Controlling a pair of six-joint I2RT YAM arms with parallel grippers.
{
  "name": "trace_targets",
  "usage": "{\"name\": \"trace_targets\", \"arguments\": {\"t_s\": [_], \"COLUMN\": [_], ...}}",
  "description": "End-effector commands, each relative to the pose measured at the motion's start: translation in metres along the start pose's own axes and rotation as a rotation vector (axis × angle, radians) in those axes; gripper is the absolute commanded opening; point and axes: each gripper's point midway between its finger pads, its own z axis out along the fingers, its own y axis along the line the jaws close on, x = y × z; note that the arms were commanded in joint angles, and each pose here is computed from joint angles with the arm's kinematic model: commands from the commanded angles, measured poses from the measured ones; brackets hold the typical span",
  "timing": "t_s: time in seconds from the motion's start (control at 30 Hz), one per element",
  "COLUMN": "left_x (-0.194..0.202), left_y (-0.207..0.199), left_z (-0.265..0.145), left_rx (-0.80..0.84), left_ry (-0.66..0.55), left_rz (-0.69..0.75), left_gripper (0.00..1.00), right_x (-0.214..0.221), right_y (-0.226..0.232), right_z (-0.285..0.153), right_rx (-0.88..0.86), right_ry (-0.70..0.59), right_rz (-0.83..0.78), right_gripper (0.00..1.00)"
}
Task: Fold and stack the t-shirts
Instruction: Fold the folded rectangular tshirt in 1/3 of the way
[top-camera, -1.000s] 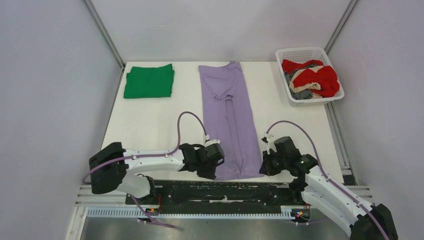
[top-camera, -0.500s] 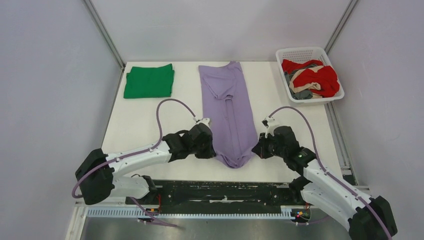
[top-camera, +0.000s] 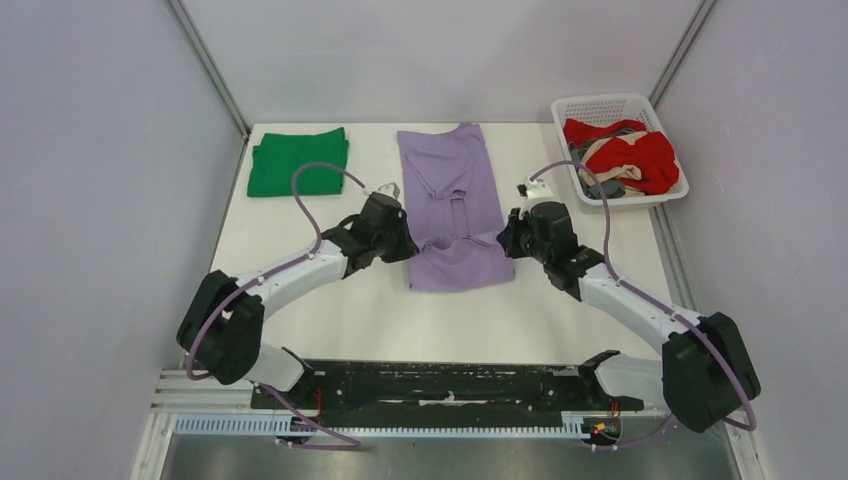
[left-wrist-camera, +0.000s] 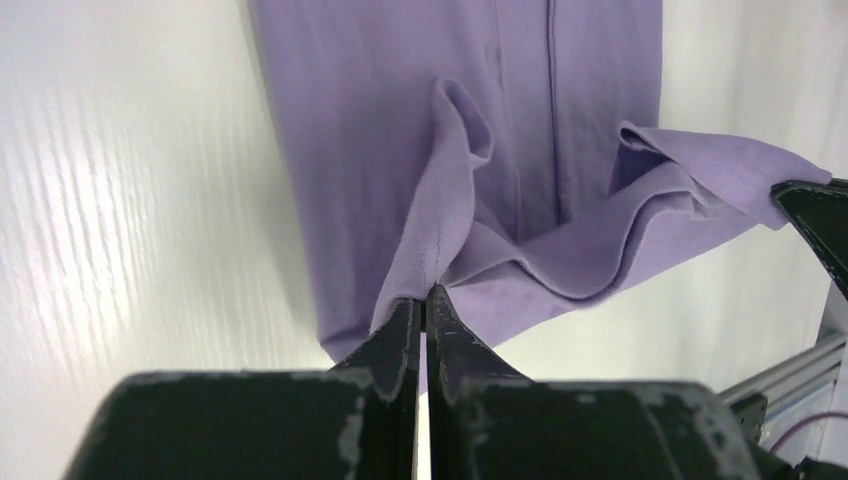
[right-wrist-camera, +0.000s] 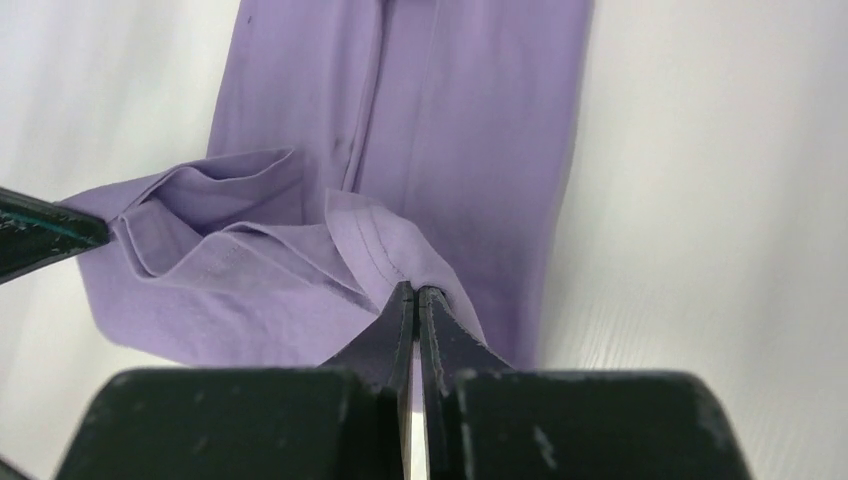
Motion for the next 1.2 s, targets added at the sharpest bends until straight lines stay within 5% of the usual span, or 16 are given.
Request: {"name": "trace_targets", "arguments": {"t_s": [0.0, 0.93, 1.0, 1.1, 1.13, 1.17], "left_x": [-0.050, -0.137, -0.138, -0.143, -0.147, -0.153], "left_y": [-0.011, 0.034, 0.035, 0.033, 0.031, 0.028], "left_z": [0.009, 0.103, 0.108, 0.112, 0.112, 0.108], "left_rx": [0.049, -0.079, -0.076, -0.062, -0.057, -0.054], "left_ry": [-0.104, -0.125, -0.120, -0.118, -0.123, -0.135], "left_rz": [0.034, -0.004, -0.010, -0.007, -0.005, -0.007], "left_gripper": [0.02, 0.04, 0.19, 0.35, 0.60, 0.96], "right_x": [-0.064, -0.104, -0.106, -0.112, -0.116, -0.119], "right_y": [-0.011, -0.044, -0.048, -0.058, -0.060, -0.060], "right_z": [0.013, 0.121, 0.127, 0.135, 0.138, 0.140], "right_rx": [0.065, -0.004, 0.001, 0.009, 0.006, -0.004], "right_ry": [-0.173, -0.216, -0.220, -0.252, -0.256, -0.252], "right_rz": [-0.033, -0.004, 0.006, 0.022, 0.027, 0.033], "right_gripper": [0.00, 0.00, 0.04, 0.34, 0.56, 0.84]}}
